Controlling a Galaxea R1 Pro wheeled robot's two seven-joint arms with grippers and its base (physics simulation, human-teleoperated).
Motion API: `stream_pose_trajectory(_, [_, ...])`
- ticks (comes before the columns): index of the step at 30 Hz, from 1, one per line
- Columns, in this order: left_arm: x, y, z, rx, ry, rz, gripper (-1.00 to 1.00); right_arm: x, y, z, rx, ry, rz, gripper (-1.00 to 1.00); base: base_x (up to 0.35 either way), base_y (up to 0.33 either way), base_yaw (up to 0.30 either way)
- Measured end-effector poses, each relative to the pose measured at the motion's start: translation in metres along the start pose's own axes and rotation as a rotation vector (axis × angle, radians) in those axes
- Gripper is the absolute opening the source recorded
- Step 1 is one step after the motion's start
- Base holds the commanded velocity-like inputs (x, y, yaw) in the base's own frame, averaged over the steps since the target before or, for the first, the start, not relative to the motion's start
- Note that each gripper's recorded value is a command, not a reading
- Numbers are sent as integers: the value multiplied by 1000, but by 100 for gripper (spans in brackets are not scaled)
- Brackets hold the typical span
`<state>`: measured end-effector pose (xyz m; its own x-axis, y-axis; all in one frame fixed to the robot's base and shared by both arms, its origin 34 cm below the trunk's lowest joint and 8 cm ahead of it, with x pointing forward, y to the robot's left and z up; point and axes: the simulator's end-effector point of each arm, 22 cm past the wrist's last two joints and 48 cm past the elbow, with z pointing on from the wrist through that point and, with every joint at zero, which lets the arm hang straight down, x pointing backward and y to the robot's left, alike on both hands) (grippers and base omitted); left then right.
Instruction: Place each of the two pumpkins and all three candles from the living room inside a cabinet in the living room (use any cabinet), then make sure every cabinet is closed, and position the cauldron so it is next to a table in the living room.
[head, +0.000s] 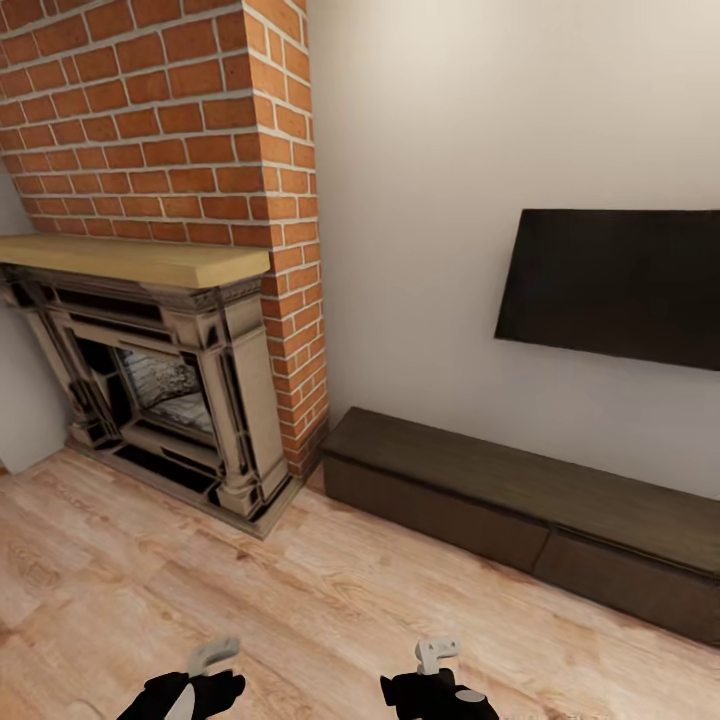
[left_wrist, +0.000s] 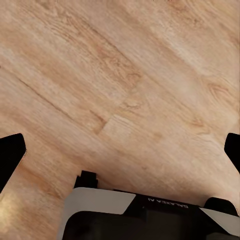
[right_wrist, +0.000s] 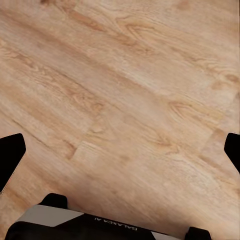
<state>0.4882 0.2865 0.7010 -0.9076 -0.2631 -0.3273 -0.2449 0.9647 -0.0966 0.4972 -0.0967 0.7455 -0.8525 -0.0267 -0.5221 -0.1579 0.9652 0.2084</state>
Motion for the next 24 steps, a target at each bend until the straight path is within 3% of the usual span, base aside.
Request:
stream_pose_trajectory(14, [0,-1,0,1,-1,3,100,0,0,0,0,0,-1,100,0,267,-274])
stream_pose_trajectory(24, [-1,-1,0,1,-3,3,100,0,0,0,0,0,0,100,0,84,-274])
